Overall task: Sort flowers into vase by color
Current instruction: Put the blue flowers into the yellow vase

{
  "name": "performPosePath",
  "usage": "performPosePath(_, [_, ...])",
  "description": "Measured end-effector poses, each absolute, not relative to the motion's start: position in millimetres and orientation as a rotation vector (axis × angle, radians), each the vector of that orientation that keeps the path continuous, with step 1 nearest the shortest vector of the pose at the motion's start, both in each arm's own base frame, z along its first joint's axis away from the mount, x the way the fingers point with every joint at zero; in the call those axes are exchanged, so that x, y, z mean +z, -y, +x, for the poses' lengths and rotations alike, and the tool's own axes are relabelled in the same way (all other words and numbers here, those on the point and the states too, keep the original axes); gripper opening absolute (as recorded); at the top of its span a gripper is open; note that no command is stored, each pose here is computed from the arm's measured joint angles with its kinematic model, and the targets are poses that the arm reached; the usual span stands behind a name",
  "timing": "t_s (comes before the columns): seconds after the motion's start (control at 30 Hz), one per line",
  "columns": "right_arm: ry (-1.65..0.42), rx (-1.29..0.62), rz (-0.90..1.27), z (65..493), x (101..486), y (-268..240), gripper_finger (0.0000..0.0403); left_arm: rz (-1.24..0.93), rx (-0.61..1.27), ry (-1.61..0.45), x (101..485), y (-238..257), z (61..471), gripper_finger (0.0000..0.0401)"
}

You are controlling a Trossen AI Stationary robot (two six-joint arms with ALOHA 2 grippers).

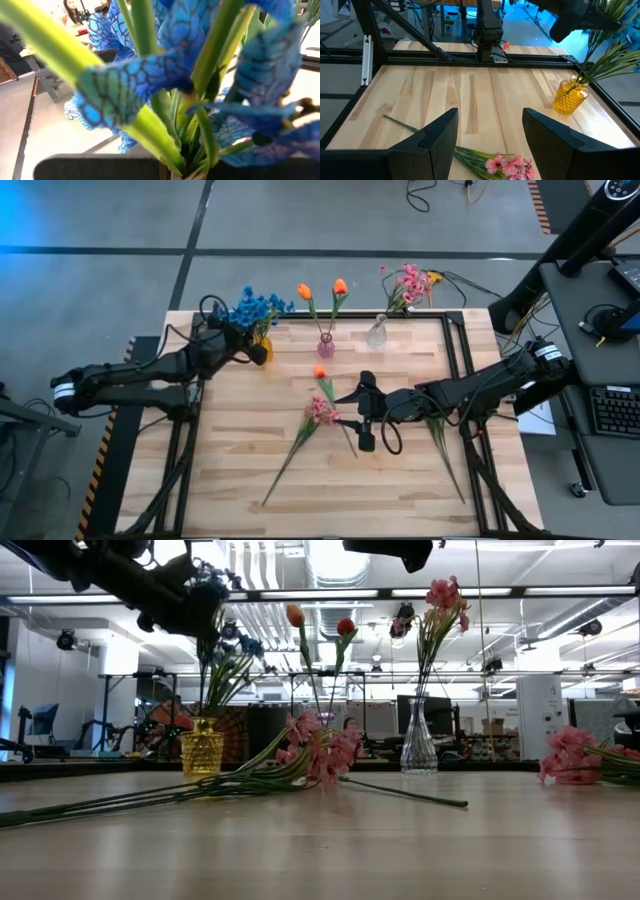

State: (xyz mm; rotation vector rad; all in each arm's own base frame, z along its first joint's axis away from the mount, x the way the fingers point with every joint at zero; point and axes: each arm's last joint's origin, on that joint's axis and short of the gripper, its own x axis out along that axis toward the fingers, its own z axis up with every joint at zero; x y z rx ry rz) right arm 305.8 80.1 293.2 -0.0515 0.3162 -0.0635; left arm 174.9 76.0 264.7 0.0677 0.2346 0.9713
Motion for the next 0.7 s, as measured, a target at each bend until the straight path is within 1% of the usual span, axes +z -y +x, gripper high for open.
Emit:
performPosePath(0.5, [-0.316,-0.063,-0.052,305.9,293.2,-80.2,0.0215,0.033,0.983,-0.218,263.6,-76.9,176.6,0.0013])
performPosePath(0.7, [-0.317,-0.063,-0.052,305.9,293.1,-80.3,0.0215,0.027,0.984,-0.216,263.4,-76.9,176.6,0.0042])
